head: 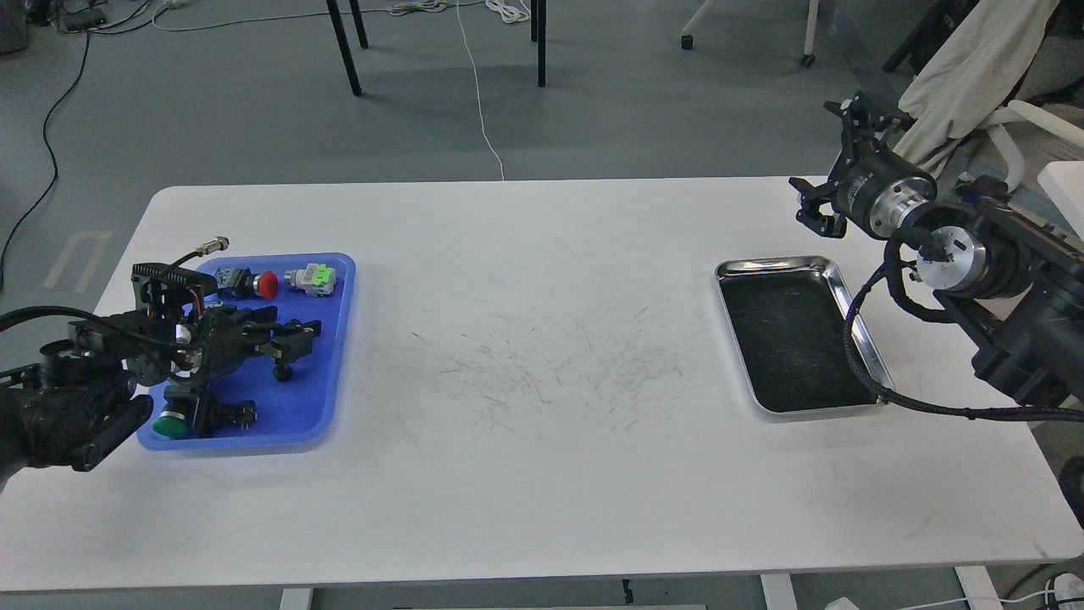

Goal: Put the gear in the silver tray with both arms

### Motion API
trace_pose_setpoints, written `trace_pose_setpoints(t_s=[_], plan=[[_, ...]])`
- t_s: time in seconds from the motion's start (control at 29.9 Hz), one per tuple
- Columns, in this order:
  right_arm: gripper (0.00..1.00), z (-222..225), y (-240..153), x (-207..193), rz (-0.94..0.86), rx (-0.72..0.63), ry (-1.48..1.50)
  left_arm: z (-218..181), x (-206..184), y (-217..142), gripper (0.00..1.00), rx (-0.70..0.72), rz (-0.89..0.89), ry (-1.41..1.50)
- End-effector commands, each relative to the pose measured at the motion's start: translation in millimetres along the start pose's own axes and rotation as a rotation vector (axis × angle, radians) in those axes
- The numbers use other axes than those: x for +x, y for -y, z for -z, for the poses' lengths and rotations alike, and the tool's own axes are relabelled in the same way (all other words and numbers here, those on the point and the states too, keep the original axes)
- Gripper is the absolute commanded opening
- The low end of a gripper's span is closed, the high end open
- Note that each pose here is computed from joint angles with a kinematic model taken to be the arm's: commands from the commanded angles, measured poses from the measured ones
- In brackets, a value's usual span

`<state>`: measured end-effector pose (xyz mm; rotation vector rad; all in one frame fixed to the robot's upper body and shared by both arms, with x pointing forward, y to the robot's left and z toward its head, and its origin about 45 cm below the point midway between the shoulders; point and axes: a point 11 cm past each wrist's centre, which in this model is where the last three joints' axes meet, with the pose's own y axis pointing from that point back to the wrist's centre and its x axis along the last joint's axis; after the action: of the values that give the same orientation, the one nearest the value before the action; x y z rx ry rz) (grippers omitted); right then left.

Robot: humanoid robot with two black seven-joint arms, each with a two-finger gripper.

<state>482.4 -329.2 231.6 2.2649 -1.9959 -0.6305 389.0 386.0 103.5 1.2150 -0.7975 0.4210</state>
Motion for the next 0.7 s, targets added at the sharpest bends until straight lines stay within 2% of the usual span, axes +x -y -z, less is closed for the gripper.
trace_pose_setpoints(t_s=[0.0,0.1,0.17,0.33,0.5,0.67], plan=[[0.99,-0.1,0.1,-0.2,0.000,0.000,0.000,-0.8,-2.7,0.5,0.66,-0.002,0.008,0.003],[0.99,-0.8,-0.3,0.9,-0.002,-0.002,-0.001,-2.2,-2.8,1.5,0.65,-0.005,0.007,0.001],[0.99,-0.8,-0.3,0.9,-0.002,-0.002,-0.001,-3.6,-5.0,2.4,0.55,-0.008,0.013,0.004],[0.99,-1.2,-0.1,0.7,-0.002,-0.003,-0.002,-3.6,-6.5,2.4,0.53,-0.008,0.018,0.006],[0.99,-1.6,-0.5,1.8,-0.004,-0.003,-0.001,-3.6,-7.2,2.4,0.39,-0.008,0.021,0.008],[0.99,-3.3,-0.7,2.6,-0.006,-0.006,-0.004,0.8,-6.6,-0.7,0.33,0.001,0.023,0.010]])
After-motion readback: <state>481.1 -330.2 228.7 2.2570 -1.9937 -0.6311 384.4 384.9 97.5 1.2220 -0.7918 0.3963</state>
